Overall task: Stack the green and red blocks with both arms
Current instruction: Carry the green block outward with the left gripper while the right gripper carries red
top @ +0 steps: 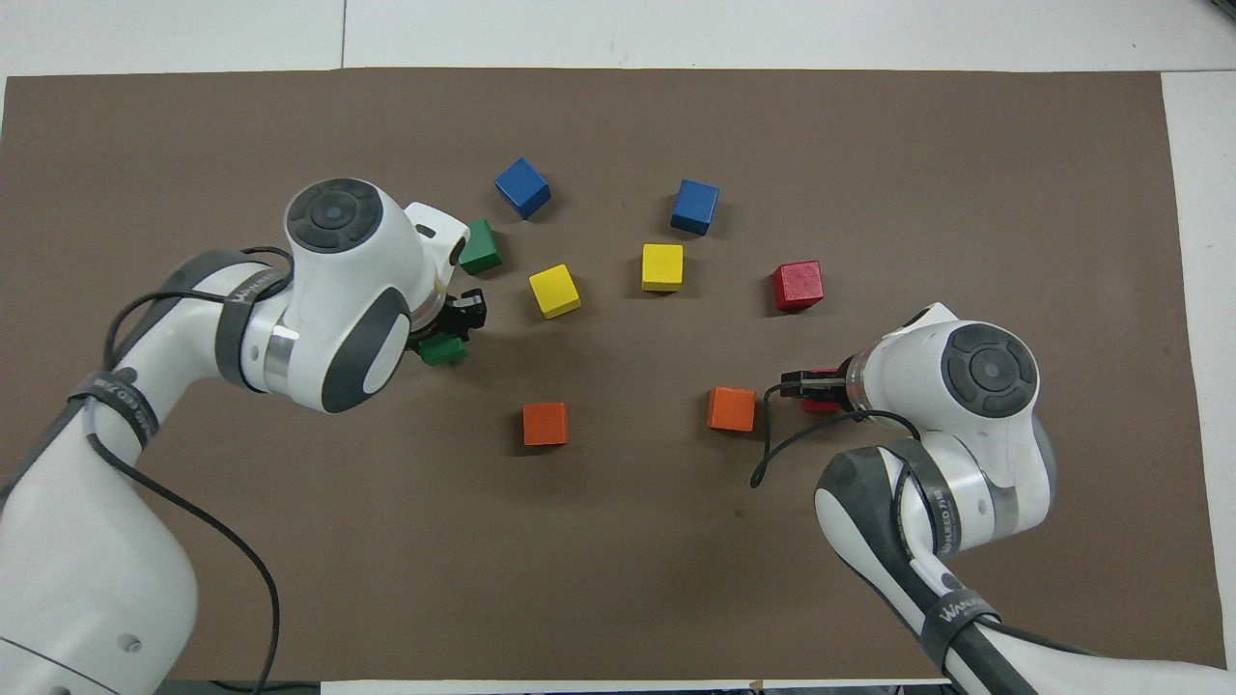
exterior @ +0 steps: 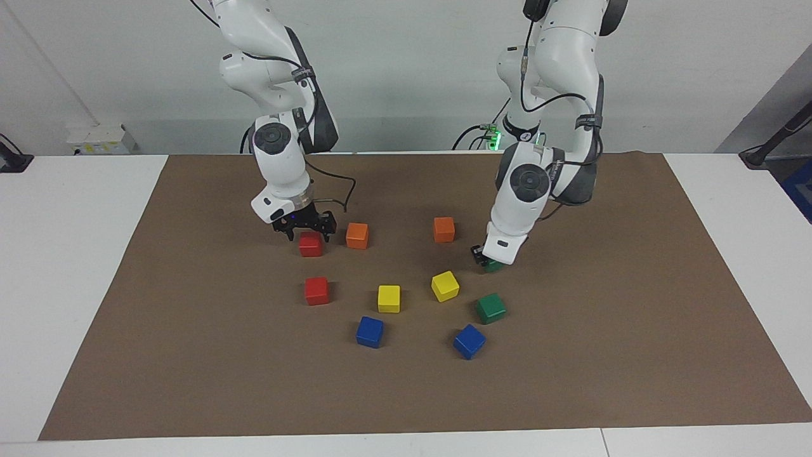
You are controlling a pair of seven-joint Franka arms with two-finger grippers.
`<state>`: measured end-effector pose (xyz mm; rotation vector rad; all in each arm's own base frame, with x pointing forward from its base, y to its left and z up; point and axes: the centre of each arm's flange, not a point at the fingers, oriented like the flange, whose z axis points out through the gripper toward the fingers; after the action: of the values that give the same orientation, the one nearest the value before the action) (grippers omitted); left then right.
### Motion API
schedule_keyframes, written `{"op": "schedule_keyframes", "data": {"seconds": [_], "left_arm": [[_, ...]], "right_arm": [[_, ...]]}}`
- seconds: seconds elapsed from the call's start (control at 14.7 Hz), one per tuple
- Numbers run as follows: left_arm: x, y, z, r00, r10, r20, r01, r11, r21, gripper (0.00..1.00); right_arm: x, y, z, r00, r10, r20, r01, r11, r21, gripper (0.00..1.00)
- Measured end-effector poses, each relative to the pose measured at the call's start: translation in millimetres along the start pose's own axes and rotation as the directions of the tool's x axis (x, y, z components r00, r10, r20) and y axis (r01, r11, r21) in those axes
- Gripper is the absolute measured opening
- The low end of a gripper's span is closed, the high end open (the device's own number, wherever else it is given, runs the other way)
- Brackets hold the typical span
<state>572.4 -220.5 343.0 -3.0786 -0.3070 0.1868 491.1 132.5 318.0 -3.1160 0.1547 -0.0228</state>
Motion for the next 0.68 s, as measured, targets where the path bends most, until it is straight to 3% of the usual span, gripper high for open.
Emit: {"op": "schedule_keyframes", "data": {"seconds": [0.34, 0.68], "left_arm": [[43.2, -103.2, -28.6, 0.991, 0.134, -0.008, -0.134, 0.991, -0.015, 0.55], [66.1, -158.3, -31.1, 0.978, 0.204, -0.042, -0.205, 0.978, -0.029, 0.55]], "right_arm": [[0.2, 9.6, 4.0, 1.000, 0.002, 0.009, -0.002, 1.000, -0.004, 1.00], [-0.1, 9.7, 4.4, 1.000, 0.002, 0.009, -0.002, 1.000, -0.004, 1.00]]}}
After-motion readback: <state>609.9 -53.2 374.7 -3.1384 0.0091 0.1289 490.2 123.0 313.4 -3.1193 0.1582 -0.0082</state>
